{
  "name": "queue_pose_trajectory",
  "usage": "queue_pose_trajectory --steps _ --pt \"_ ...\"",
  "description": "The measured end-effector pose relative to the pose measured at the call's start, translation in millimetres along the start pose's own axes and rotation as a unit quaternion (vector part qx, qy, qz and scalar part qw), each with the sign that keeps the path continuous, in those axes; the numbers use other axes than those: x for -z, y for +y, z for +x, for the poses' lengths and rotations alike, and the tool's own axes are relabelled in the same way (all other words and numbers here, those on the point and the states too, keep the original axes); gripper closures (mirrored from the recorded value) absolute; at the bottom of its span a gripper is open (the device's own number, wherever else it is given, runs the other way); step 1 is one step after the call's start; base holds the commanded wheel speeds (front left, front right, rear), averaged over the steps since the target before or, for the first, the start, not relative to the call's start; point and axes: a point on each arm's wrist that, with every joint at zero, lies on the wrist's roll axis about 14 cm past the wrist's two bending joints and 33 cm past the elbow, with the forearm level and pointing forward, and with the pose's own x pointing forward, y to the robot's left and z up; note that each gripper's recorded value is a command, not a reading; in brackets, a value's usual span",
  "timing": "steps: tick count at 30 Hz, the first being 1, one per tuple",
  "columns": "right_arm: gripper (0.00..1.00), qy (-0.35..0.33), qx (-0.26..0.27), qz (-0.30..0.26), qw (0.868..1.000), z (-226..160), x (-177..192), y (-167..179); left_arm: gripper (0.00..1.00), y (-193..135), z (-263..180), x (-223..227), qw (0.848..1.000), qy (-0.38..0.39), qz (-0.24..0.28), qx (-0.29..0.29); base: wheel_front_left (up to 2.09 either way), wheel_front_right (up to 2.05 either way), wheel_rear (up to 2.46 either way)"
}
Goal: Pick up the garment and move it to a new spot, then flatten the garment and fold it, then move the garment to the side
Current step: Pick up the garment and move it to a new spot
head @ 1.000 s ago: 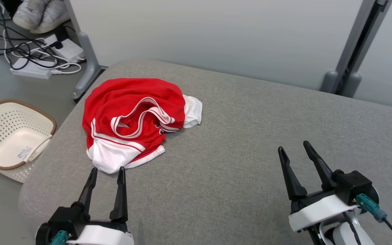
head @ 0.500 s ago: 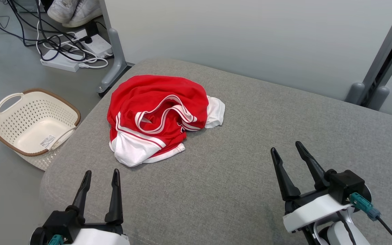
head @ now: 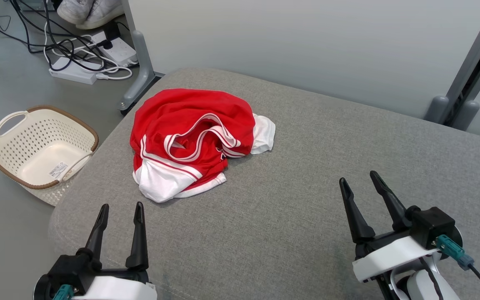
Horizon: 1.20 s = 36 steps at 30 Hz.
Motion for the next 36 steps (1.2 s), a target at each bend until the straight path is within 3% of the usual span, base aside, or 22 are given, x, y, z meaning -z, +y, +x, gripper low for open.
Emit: queue_pose_trajectory --steps 8,14,19,21,23,25,31,36 --pt "0.0 0.0 0.011 -0.012 1.0 7 7 -17 0.0 -5 25 0 1.0 0.002 0.011 0.008 0.0 0.0 0.0" --pt "0.0 0.005 0.025 -0.021 0.999 18 21 -42 0.0 -13 71 1 0.999 0.003 0.026 0.024 0.0 0.0 0.0" --pt "0.0 0.008 0.037 -0.023 0.999 25 35 -62 0.0 -11 120 11 0.996 0.019 0.071 0.045 0.0 0.0 0.0" --pt "0.0 0.012 0.043 -0.022 0.999 26 41 -70 0.0 -8 142 12 0.999 0.017 0.035 0.03 0.0 0.0 0.0" --pt "0.0 0.017 0.053 -0.02 0.998 24 47 -80 0.0 -12 163 17 0.997 0.03 0.055 0.048 0.0 0.0 0.0" --pt "0.0 0.023 0.066 -0.022 0.997 20 53 -91 0.0 -14 181 30 0.996 0.063 0.04 0.045 0.0 0.0 0.0" --pt "0.0 0.042 0.091 -0.023 0.995 7 68 -111 0.0 -24 203 80 0.974 0.195 0.091 0.077 0.0 0.0 0.0" --pt "0.0 0.051 0.1 -0.02 0.994 3 75 -118 0.0 -26 211 103 0.957 0.25 0.117 0.087 0.0 0.0 0.0"
